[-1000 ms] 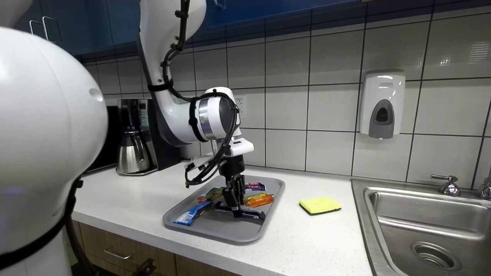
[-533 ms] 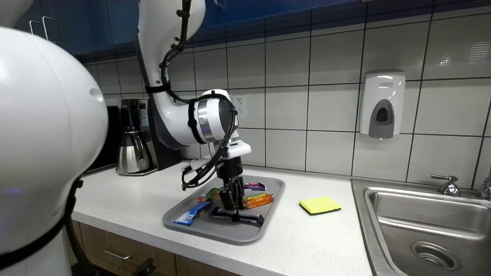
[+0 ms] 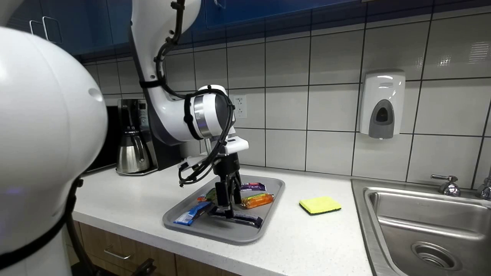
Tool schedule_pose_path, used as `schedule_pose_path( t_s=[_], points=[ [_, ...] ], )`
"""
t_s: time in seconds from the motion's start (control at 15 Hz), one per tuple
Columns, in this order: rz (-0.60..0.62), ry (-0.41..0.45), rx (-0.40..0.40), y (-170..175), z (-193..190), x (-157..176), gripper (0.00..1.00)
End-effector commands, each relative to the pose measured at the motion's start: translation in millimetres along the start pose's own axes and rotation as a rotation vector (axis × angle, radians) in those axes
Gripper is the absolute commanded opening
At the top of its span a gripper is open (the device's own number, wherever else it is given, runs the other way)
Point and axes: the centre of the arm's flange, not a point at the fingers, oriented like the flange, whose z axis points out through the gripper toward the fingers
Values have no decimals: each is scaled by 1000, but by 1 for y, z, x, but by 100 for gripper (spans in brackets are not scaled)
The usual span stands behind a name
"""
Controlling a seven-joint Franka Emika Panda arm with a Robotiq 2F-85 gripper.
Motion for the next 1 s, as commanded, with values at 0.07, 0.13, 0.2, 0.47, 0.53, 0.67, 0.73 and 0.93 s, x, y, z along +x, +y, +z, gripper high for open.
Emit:
schedule_pose_path(
  t_s=[0.07,0.13,0.2,0.47,0.53,0.67,0.73,0.93],
  points=[
    [-79,-25,31,22,-38,10,100],
    [-100,-28,38,24,-43,12,100],
    [-126,-28,49,27,-46,15,100],
    [-255,-10,87,34,-58,22,100],
    [-295,-10,92,36,-62,23,100],
    [-389,-3,109,42,-69,24,100],
    [-431,0,117,45,-72,24,100],
    [-562,-10,138,56,-81,21,100]
  ],
)
